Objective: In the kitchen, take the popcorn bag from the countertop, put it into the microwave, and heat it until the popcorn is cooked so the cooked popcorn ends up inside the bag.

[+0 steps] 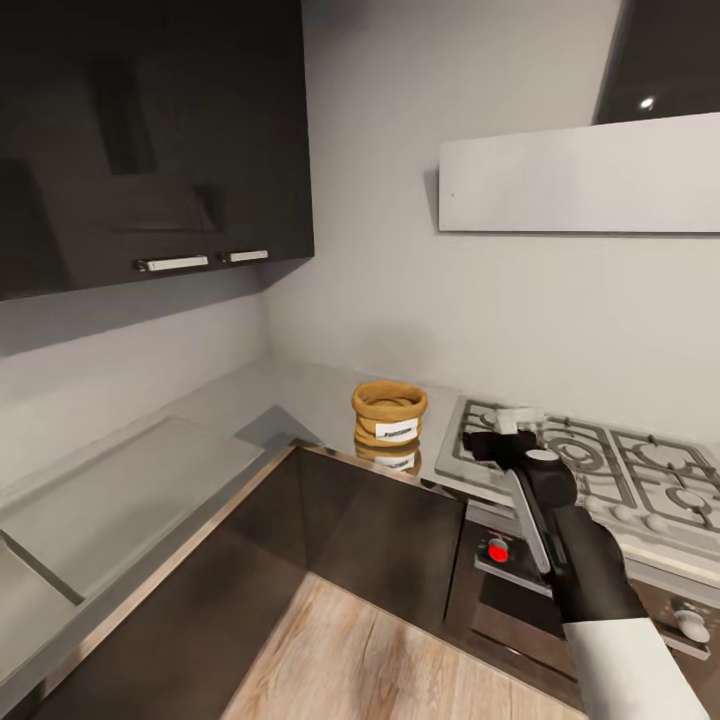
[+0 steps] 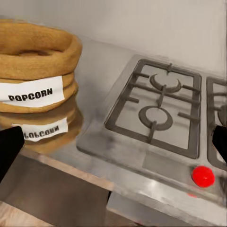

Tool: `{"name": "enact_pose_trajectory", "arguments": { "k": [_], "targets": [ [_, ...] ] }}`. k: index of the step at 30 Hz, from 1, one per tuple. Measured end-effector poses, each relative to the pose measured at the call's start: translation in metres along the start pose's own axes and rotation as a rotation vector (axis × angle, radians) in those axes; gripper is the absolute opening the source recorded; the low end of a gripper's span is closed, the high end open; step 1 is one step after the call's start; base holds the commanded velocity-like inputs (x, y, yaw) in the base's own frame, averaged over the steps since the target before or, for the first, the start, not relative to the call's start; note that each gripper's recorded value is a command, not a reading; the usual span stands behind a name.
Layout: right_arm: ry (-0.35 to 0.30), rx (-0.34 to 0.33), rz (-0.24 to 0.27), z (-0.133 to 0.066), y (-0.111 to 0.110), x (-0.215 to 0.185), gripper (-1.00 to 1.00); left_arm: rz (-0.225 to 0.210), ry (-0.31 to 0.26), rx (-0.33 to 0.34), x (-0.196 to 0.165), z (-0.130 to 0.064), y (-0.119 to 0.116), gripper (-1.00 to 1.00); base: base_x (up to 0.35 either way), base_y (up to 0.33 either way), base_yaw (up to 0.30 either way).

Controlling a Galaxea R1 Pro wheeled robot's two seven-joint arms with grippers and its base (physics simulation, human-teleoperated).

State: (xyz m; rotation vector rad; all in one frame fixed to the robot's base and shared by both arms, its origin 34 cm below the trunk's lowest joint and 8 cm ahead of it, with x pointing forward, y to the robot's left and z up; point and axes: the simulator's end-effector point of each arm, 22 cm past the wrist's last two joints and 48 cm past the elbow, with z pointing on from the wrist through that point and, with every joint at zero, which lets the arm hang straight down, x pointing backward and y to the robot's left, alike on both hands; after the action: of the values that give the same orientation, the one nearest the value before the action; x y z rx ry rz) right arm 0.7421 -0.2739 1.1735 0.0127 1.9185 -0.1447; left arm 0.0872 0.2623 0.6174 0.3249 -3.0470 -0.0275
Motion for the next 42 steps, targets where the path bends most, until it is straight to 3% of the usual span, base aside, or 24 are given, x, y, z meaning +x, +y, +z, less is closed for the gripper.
{"name": "enact_pose_trajectory", "arguments": {
  "k": [5, 12, 18, 20, 22, 27, 33, 42],
  "targets": [
    [0.041, 0.023, -0.003, 0.013, -0.009, -0.057, 1.0, 0.0, 0.0, 0.0, 0.0, 0.0, 0.0, 1.0, 0.112, 0.0, 0.0],
    [0.224, 0.049, -0.017, 0.062, -0.02, -0.101, 1.0, 0.0, 0.002, 0.0, 0.0, 0.0, 0.0, 1.0, 0.107, 0.0, 0.0],
    [0.279, 0.132, -0.023, 0.065, -0.046, -0.145, 1.0, 0.0, 0.003, 0.0, 0.001, 0.0, 0.0, 1.0, 0.083, 0.0, 0.0],
    [0.297, 0.142, -0.022, 0.065, -0.049, -0.145, 1.0, 0.0, 0.004, 0.0, 0.001, 0.0, 0.0, 1.0, 0.022, 0.0, 0.0],
    [0.369, 0.138, -0.012, 0.068, -0.05, -0.122, 1.0, 0.0, 0.005, 0.0, 0.001, 0.0, 0.0, 1.0, 0.008, 0.0, 0.0],
    [0.478, 0.098, 0.079, 0.072, -0.048, -0.081, 1.0, 0.0, 0.004, 0.0, 0.001, 0.0, 0.0, 1.0, 0.002, 0.0, 0.0],
    [0.497, 0.089, 0.104, 0.073, -0.047, -0.073, 1.0, 0.0, 0.004, 0.0, 0.001, 0.0, 0.0, 1.0, 0.0, 0.0, 0.046],
    [0.502, 0.086, 0.106, 0.072, -0.046, -0.072, 1.0, 0.0, 0.004, 0.0, 0.001, 0.0, 0.0, 1.0, 0.0, 0.0, 0.259]
  ]
}}
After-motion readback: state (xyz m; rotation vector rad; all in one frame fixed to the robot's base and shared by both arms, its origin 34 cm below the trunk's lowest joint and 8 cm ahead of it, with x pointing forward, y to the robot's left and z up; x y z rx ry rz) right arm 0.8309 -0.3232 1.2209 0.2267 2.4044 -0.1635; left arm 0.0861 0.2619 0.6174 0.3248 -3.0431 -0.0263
